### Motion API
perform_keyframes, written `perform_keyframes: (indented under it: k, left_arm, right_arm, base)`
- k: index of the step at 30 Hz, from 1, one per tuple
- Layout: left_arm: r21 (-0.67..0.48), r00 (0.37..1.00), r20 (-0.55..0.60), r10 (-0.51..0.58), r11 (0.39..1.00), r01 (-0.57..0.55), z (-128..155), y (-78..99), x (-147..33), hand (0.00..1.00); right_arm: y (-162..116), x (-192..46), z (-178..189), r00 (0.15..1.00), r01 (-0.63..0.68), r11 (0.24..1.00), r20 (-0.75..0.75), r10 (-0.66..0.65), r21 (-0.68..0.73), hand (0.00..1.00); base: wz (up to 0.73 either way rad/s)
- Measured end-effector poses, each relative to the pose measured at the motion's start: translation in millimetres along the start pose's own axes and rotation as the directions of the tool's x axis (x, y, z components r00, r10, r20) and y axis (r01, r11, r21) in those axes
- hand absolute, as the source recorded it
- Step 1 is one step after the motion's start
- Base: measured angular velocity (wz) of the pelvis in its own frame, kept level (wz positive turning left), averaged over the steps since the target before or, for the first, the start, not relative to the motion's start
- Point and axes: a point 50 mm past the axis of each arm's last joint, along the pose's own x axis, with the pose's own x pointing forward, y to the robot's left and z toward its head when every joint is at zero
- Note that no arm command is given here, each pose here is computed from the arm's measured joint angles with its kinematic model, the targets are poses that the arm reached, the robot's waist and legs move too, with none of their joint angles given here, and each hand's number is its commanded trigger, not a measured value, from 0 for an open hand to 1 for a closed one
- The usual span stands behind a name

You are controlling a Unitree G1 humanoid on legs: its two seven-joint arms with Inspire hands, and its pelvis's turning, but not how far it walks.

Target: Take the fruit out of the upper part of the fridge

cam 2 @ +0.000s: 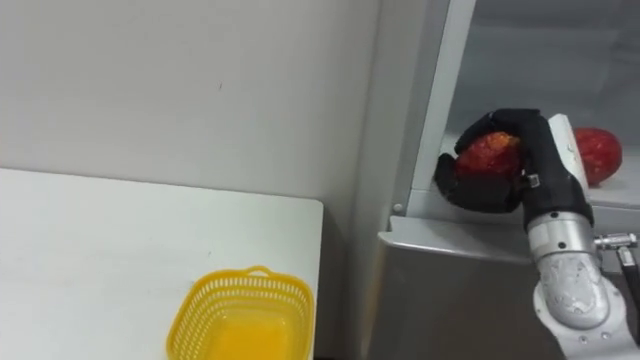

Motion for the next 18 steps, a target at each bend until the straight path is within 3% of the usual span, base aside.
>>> perform_keyframes:
  k: [8,11,18]
  left_arm:
    - [-0.016,1.000,0.026,-0.017,1.000,0.017,4.1,-18.3,-0.1,0.00]
    - [-0.018,1.000,0.017,-0.026,0.999,0.026,1.1,-21.5,-0.3,0.00]
    - [0.016,0.997,0.056,-0.045,0.999,0.044,6.1,-26.6,0.0,0.00]
  right_arm:
    - [10.0,-32.6,19.3,0.980,0.140,0.985,0.157,-0.123,-0.101,1.00]
    - [7.2,-37.8,34.6,0.955,0.198,0.977,0.240,-0.174,-0.080,1.00]
    - [16.9,-64.8,59.6,0.910,0.172,0.985,0.388,-0.147,-0.031,1.00]
  base:
    - [-0.02]
    - [-0.01]
    - [-0.02]
